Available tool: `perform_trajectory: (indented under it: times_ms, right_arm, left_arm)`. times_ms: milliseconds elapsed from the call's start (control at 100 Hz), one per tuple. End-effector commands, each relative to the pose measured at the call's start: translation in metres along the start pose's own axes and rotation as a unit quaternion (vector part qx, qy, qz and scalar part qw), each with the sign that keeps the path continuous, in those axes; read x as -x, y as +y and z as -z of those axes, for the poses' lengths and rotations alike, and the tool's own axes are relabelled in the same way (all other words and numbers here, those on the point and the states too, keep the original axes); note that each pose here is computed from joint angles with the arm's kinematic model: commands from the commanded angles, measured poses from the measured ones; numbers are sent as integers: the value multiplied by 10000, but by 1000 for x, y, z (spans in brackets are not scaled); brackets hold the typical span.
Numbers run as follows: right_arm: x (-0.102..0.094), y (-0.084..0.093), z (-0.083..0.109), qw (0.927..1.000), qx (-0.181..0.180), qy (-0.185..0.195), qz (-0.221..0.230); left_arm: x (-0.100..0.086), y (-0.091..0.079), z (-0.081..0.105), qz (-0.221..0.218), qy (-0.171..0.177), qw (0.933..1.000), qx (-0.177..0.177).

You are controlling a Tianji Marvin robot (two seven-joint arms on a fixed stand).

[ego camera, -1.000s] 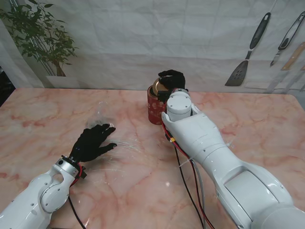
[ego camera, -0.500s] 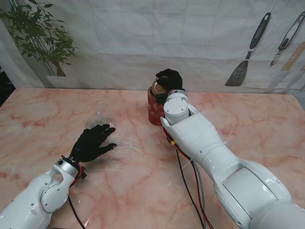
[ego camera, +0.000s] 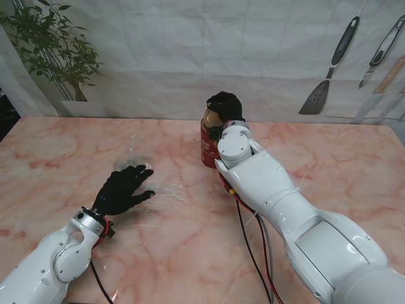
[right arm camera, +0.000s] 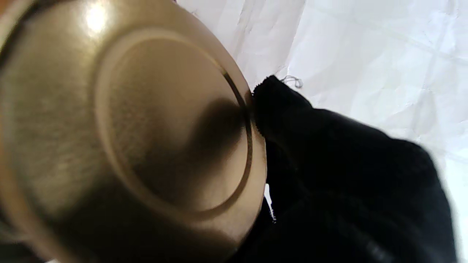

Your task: Insert tea bags into the tea bag box

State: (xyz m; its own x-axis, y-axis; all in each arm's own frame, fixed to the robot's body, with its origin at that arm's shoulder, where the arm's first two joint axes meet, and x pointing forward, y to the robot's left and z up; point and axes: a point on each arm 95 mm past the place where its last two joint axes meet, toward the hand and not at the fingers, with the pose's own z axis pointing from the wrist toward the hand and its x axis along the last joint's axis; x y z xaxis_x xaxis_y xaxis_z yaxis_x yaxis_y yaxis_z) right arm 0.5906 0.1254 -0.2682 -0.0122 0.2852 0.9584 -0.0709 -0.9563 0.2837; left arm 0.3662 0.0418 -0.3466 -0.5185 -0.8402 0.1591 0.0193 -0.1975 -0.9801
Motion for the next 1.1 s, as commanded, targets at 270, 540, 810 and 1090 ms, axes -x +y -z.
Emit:
perform_trajectory:
  times_ms: [270,540,810,1090]
  right_arm:
    - [-9,-5,3,9996,-186,199,3]
    - [-10,-1,4,9988,-360,285,191]
    - [-2,9,2,9956,-430,391,737]
    - [4,16,1,9871,-620,549,1369]
  left_arm:
    - [0,-1,-1,-20,37,10000,66]
    - [0,-1,-1,-39,55,10000,67]
    - [0,-1,-1,-27,65,9999,86]
    - [-1,-1,-1,-19,85,9999,113]
